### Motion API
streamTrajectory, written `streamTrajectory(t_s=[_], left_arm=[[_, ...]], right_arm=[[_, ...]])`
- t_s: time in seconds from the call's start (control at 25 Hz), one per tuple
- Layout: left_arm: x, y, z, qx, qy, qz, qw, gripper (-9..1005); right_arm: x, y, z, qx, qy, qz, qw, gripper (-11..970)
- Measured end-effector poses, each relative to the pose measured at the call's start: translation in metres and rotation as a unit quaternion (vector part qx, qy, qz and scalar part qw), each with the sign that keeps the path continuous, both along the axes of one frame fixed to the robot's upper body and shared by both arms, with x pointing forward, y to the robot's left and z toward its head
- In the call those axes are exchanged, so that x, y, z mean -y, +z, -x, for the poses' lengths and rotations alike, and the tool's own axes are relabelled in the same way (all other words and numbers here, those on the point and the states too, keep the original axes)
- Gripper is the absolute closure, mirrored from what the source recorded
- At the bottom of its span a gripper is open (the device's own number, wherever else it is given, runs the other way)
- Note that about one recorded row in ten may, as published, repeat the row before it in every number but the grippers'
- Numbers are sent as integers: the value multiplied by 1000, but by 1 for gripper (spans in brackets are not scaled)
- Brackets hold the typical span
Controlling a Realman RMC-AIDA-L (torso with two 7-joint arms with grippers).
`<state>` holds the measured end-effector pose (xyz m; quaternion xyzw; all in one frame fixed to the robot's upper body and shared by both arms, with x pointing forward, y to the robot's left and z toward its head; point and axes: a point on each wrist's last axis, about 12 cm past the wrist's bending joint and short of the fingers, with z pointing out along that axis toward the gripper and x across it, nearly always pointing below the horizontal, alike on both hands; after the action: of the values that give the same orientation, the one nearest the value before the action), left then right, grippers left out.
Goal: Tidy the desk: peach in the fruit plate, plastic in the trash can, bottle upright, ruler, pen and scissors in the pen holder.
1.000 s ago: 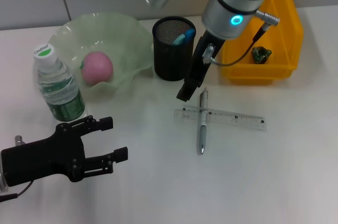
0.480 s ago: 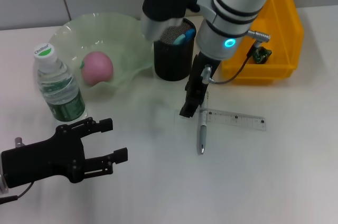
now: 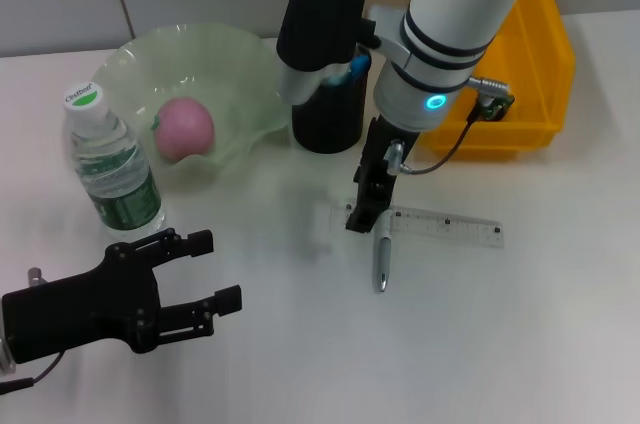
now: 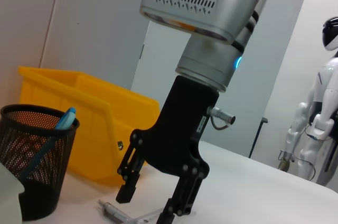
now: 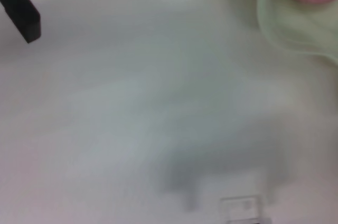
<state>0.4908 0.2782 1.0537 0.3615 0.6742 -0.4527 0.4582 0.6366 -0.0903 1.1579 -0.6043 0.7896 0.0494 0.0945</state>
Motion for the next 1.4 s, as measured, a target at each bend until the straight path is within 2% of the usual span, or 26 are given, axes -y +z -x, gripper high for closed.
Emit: streamTrajectory(t_s=[0.84, 1.4], left_arm=[[1, -1, 2, -8, 2, 8, 1000, 154], [1, -1, 2, -13, 2, 11, 1000, 153]], right_arm=[[-3, -25, 2, 15, 17, -7, 1000, 306], [-2, -29, 3, 18, 13, -6, 1000, 307]])
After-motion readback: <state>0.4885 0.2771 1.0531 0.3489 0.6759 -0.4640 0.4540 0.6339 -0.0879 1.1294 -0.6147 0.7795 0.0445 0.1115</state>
